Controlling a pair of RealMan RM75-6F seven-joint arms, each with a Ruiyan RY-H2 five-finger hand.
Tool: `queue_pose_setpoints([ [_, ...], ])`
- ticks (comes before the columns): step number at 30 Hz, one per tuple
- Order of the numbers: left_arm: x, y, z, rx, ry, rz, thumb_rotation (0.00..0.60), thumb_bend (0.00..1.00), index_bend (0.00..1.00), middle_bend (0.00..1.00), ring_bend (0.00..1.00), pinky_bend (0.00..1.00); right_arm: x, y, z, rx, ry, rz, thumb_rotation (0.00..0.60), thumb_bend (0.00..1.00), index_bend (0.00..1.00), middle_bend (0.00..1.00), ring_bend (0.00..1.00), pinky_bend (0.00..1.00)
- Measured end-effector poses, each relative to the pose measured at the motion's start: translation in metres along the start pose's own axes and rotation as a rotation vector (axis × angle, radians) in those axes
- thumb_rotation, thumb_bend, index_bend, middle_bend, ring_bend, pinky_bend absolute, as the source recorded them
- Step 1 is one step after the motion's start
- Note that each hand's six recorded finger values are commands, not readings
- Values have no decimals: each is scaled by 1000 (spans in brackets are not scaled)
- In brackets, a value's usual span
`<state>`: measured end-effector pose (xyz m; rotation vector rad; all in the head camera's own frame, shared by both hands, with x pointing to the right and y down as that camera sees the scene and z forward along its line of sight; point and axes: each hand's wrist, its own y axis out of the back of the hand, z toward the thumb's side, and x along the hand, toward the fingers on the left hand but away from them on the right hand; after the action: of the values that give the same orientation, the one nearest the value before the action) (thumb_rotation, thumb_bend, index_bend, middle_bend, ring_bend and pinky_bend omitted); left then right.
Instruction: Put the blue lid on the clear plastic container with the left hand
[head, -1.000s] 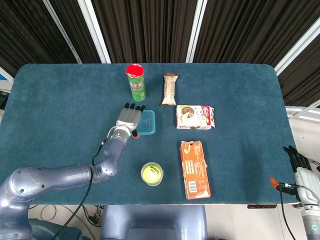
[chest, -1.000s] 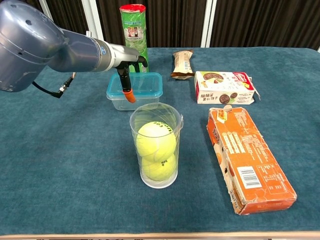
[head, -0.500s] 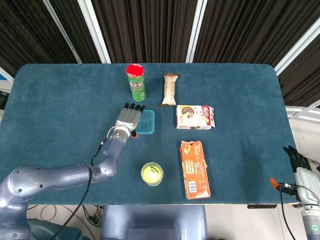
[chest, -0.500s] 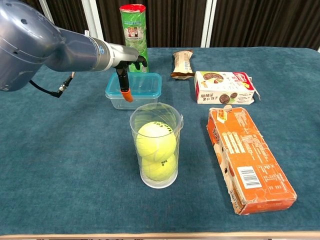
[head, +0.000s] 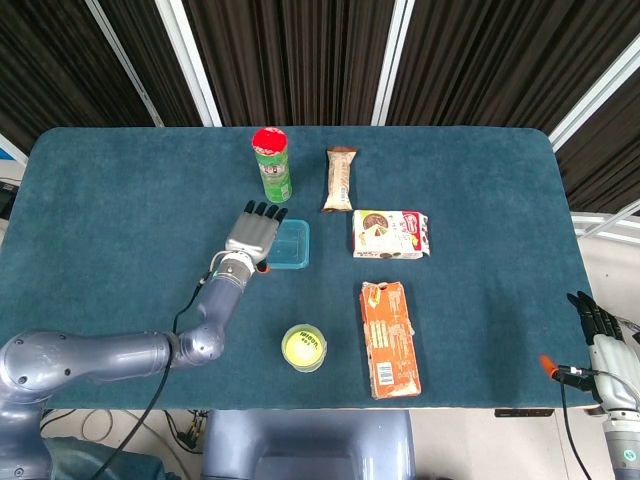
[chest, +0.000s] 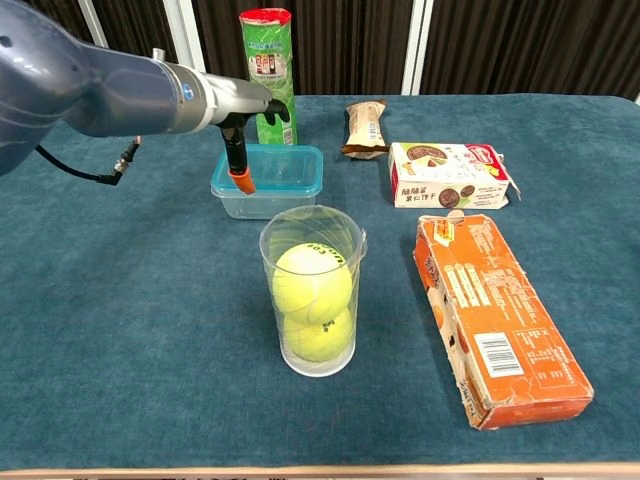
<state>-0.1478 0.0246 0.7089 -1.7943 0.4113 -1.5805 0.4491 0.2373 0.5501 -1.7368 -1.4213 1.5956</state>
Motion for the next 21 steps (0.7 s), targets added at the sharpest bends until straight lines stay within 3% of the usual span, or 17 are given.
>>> queue_pose_setpoints([
  [7,-12,8,-14,28,-19,64,600,300,115,215,0,30,0,0,0,6,-4,-5,600,292,74,0,0,0],
  [14,-18,8,-31,14,-27,109,600,414,363,370,43,49,0,-1,0,6,-7,-6,600,292,74,0,0,0],
  [21,-9,12,-33,-22,-34,151,600,440,590,451,71,55,0,-1,-1,2,-10,-7,600,292,74,0,0,0],
])
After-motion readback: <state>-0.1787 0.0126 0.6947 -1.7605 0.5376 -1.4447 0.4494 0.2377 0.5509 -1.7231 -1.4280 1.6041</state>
